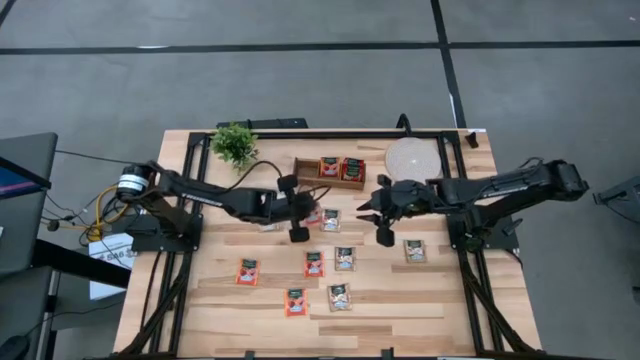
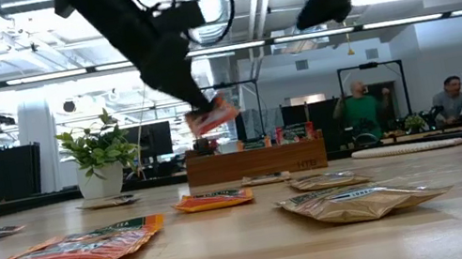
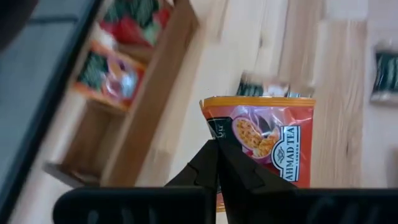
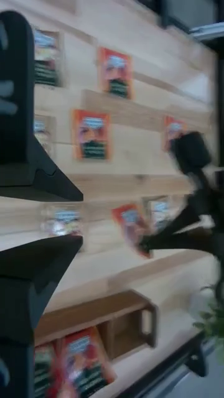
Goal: Pick & Place Tea
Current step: Put the orange tea bag into the middle section of the wooden organizer
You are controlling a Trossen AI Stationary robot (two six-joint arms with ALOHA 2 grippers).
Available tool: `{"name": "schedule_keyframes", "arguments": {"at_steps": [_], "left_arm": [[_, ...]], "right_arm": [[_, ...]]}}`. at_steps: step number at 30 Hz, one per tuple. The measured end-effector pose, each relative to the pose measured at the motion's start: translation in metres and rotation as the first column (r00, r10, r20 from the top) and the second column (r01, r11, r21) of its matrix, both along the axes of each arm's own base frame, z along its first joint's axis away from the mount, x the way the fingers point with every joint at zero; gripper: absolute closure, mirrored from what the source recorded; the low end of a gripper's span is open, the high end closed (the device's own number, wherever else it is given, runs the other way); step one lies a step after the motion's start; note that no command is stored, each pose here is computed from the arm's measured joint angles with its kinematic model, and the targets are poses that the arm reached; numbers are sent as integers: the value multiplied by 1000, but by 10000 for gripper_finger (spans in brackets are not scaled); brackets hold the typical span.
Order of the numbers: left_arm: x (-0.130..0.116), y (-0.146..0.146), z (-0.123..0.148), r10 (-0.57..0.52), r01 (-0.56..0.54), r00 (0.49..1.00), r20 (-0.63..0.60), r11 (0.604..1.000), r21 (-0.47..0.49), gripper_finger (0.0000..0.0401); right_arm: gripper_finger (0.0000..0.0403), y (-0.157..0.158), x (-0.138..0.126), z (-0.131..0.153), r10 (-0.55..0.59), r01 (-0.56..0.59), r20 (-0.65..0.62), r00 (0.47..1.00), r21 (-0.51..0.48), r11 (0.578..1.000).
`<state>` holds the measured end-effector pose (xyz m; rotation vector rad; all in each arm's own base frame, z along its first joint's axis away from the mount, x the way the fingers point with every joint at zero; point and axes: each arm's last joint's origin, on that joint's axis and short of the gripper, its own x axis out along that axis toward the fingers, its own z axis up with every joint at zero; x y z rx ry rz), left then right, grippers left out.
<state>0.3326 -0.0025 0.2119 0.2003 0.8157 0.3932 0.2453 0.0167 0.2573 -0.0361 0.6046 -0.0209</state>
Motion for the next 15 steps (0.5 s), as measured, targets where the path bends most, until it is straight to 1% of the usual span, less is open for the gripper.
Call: {"name": "schedule_keyframes", "arguments": {"at_steps": [1, 3, 6, 11, 15], "left_arm": [[2, -3, 2, -6, 6, 1000, 22, 1000, 19, 401], [4, -10, 5, -23, 19, 998, 59, 998, 60, 401], [7, -20, 10, -42, 31, 994, 97, 992, 118, 401], [7, -32, 13, -50, 26, 992, 113, 980, 200, 401], [6, -37, 15, -26, -5, 993, 119, 968, 252, 401]], "right_arm": [[312, -1, 5, -2, 2, -2, 12, 1000, 4, 1000], [310, -3, 13, -12, 8, -8, -17, 1000, -9, 1000], [296, -8, 27, -27, 12, -14, -41, 999, -44, 999], [248, -19, 47, -39, -1, -4, -57, 998, -79, 997], [202, -24, 62, -35, -10, 6, -48, 999, -88, 996]]}}
